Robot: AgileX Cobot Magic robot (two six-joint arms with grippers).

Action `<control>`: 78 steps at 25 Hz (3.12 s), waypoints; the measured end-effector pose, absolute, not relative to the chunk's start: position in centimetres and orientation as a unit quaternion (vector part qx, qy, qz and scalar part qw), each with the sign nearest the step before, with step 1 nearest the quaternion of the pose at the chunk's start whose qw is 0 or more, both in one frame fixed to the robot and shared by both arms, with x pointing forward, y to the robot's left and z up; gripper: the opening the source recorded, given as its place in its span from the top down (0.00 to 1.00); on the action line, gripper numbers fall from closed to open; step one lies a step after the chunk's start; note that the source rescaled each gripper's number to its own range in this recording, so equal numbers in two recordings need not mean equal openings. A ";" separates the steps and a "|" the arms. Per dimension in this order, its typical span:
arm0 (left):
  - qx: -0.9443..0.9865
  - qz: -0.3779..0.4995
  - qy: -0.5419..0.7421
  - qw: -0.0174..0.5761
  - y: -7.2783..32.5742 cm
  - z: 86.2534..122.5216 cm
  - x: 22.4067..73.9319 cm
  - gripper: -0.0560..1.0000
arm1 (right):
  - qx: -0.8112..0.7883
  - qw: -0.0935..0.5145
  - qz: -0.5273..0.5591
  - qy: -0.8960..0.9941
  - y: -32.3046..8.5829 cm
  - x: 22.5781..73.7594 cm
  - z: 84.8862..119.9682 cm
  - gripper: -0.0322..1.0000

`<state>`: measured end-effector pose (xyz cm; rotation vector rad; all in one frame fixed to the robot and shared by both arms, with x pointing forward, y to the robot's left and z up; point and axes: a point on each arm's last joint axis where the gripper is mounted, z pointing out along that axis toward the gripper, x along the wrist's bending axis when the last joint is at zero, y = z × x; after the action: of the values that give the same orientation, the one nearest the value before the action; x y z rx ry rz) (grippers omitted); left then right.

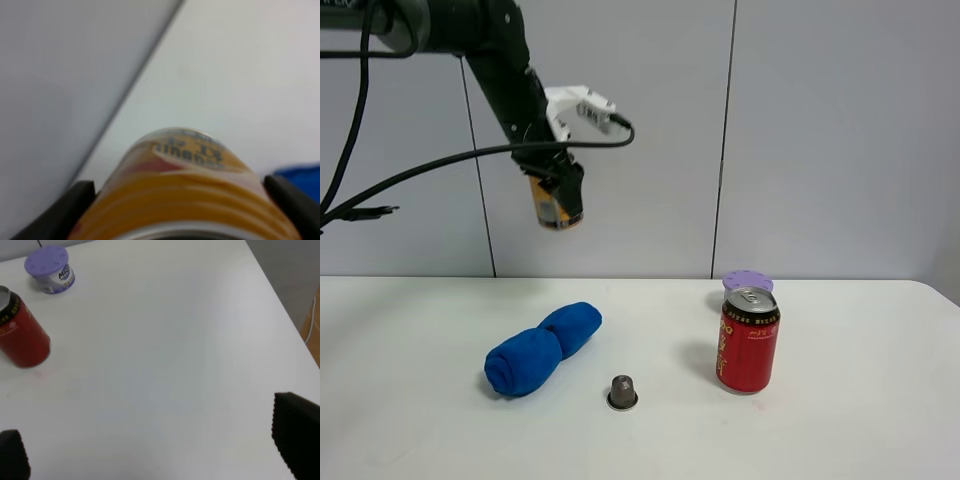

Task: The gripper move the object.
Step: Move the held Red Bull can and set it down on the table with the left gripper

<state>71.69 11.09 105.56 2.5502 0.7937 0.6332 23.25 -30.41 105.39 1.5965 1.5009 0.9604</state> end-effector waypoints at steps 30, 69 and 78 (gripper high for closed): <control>0.930 0.173 0.194 0.262 -3.4 95.0 69.0 0.94 | 0.621 0.366 0.374 0.584 -30.4 23.2 105.4 0.00; 0.936 0.171 0.162 0.262 -2.9 91.1 70.3 0.94 | 0.621 0.366 0.374 0.584 -30.4 23.2 105.4 0.00; 0.940 0.162 0.164 0.253 -2.7 89.8 70.1 0.91 | 0.621 0.366 0.374 0.584 -30.4 23.2 105.4 0.00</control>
<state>70.05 -2.73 89.78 2.5546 0.4451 0.4409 23.25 -30.41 105.39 1.5971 1.5004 0.9608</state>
